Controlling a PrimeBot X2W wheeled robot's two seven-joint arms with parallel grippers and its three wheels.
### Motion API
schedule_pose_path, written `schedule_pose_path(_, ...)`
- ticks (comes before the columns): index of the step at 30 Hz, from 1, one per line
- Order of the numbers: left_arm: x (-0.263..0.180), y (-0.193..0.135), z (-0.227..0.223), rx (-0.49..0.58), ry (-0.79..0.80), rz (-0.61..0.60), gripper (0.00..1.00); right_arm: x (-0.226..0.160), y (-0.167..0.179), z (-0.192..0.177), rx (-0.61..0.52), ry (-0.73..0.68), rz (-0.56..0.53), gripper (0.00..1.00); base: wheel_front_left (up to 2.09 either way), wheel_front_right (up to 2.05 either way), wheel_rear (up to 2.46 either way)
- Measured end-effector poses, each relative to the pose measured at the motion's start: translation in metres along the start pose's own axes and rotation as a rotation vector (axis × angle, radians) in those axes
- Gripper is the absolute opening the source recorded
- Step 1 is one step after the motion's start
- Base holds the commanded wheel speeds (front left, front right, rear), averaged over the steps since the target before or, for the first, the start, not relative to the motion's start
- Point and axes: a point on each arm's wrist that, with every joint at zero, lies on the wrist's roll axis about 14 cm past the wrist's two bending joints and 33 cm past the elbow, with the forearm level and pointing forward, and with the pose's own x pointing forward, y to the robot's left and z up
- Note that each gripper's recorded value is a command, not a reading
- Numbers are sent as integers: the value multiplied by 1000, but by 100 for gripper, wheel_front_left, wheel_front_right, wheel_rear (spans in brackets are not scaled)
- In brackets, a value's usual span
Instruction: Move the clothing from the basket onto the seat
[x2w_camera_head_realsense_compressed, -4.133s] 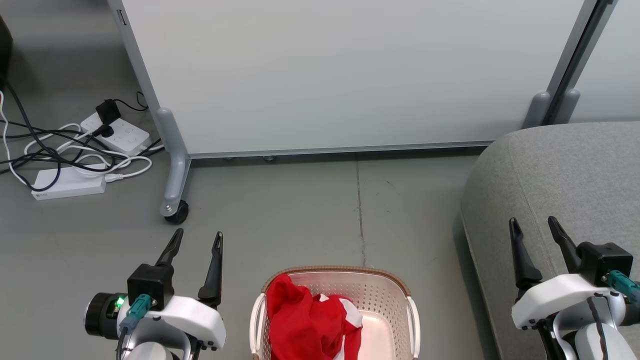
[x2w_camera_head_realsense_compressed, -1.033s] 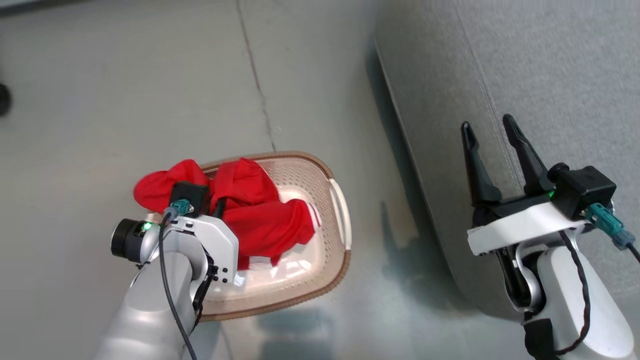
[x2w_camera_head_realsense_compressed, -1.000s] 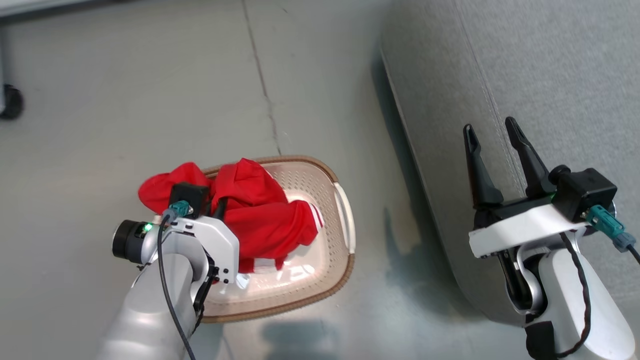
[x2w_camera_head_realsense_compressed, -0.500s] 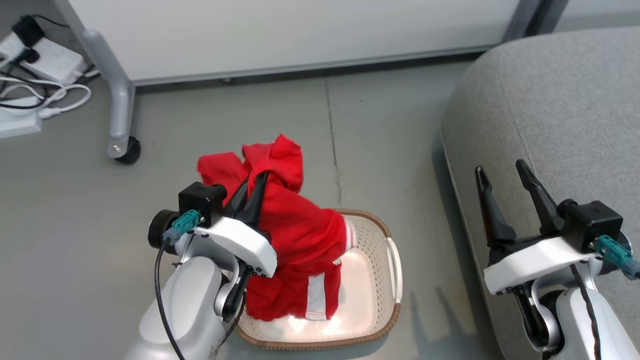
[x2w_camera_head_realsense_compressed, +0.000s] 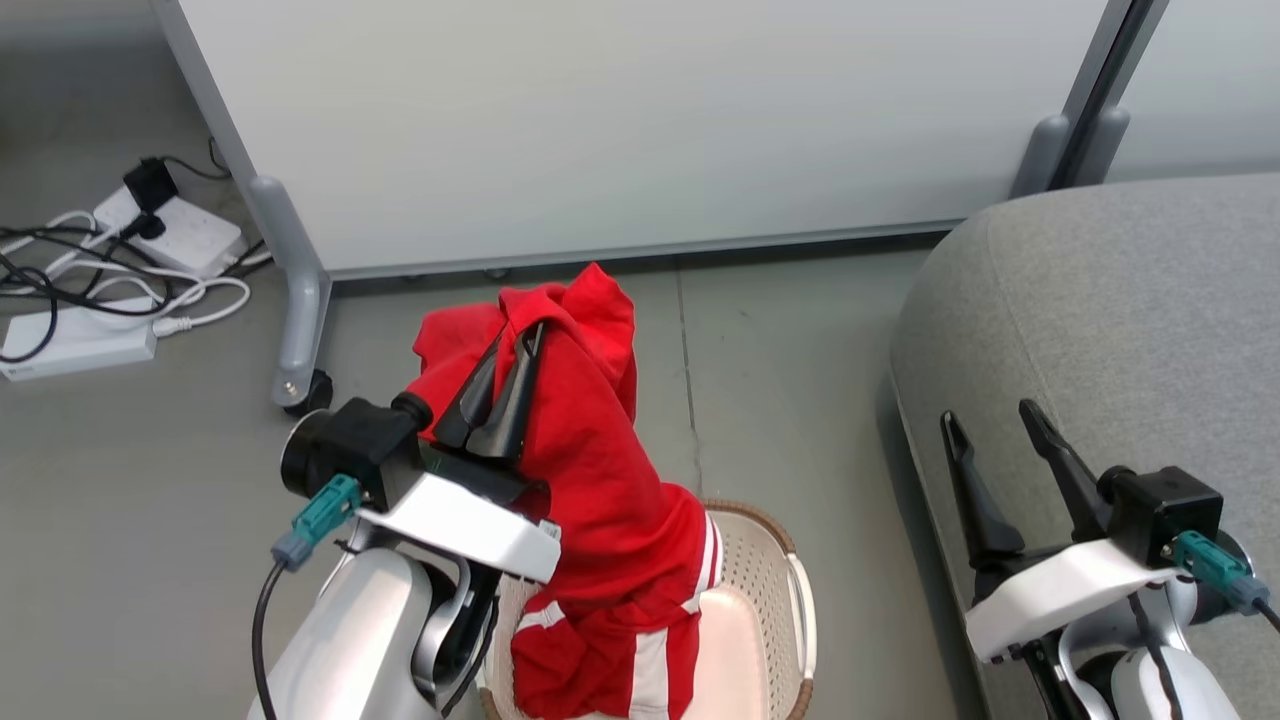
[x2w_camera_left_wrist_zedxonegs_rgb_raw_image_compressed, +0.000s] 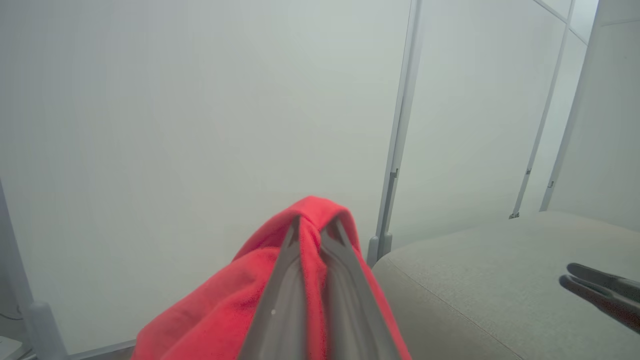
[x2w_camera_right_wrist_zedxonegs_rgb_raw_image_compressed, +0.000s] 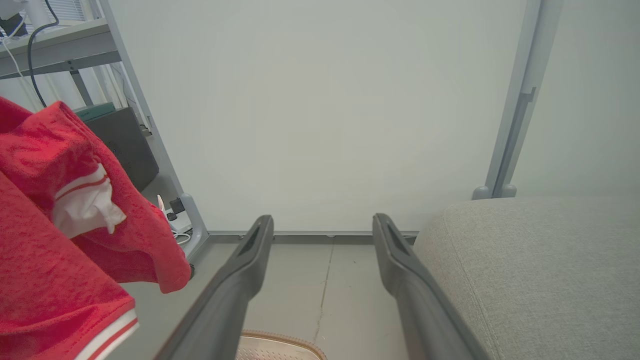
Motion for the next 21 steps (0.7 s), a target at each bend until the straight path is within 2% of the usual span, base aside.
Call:
schedule_pose_path(7,-15,-21,37,18,-91,-34,0,-20,4,10,-2,-15,-5,100,0,0,0)
schedule_pose_path(21,-28,-34,48,17,-104,-54,0,-33,2,9,8,-7,-19,100,0,0,0)
